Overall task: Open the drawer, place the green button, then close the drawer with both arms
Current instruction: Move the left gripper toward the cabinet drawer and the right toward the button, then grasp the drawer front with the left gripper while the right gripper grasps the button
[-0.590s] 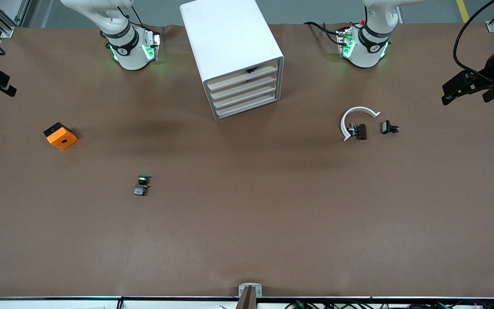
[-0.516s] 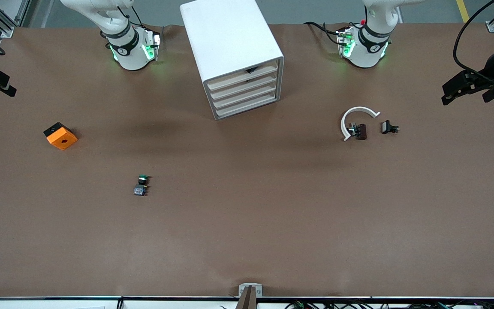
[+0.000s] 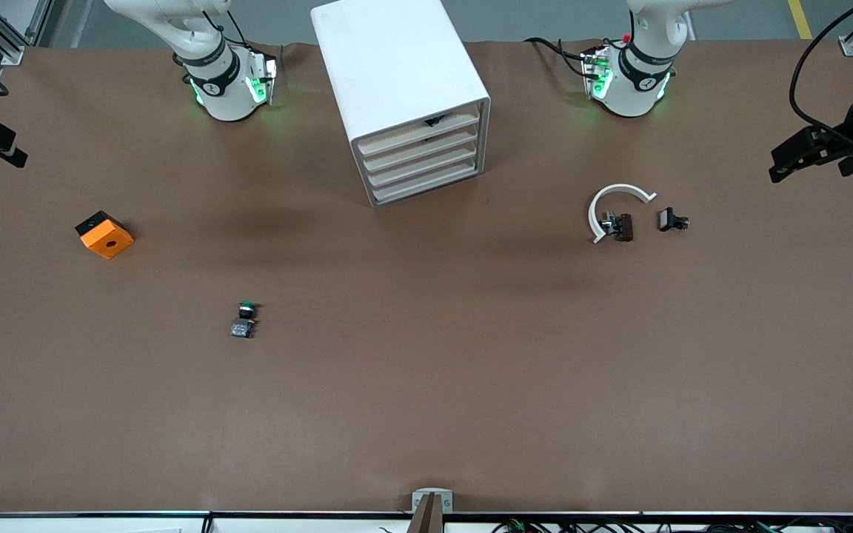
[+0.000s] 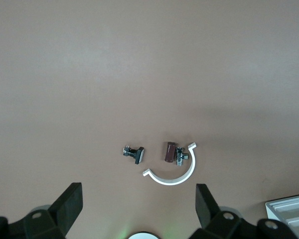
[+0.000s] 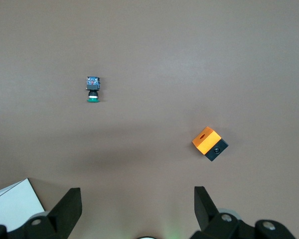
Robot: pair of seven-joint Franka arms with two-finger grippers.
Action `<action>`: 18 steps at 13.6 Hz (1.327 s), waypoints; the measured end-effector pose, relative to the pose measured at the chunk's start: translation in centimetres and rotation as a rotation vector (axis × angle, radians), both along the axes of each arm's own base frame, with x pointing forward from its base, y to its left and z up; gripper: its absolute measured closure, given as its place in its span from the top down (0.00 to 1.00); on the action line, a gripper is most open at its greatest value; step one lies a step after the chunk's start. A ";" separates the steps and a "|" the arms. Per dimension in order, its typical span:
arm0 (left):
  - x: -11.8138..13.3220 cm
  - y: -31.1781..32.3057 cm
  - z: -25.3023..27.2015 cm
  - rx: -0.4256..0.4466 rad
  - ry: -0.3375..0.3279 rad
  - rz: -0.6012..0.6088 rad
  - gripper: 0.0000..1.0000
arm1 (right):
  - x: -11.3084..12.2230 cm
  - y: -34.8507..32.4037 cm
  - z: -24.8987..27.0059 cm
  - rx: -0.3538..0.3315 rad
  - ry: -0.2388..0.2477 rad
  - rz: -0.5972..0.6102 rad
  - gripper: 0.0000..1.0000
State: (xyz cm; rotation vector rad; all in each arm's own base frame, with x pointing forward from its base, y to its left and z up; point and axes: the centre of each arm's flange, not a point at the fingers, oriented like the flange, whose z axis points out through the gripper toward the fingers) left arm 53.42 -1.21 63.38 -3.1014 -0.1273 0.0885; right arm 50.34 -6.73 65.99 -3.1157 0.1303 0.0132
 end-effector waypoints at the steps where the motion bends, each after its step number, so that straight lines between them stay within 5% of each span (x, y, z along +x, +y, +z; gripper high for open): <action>1: 0.4 0.6 -0.8 -0.002 0.017 0.016 1.00 | 0.0 0.0 0.0 -0.004 -0.004 0.000 1.00; 6: 2.8 -3.7 -7.2 -0.018 0.154 0.360 1.00 | 0.1 -0.1 0.1 -0.015 -0.008 0.000 1.00; 11: 4.0 -13.2 -15.5 0.063 0.318 0.698 1.00 | 0.1 -0.2 0.0 -0.030 -0.004 0.000 1.00; 15: 4.1 -19.3 -23.3 0.166 0.496 1.037 1.00 | 2.9 -0.4 -5.1 -0.029 0.092 0.000 1.00; 18: 4.3 -23.1 -30.3 0.333 0.586 1.335 1.00 | 6.0 -0.8 -10.0 -0.036 0.150 -0.003 1.00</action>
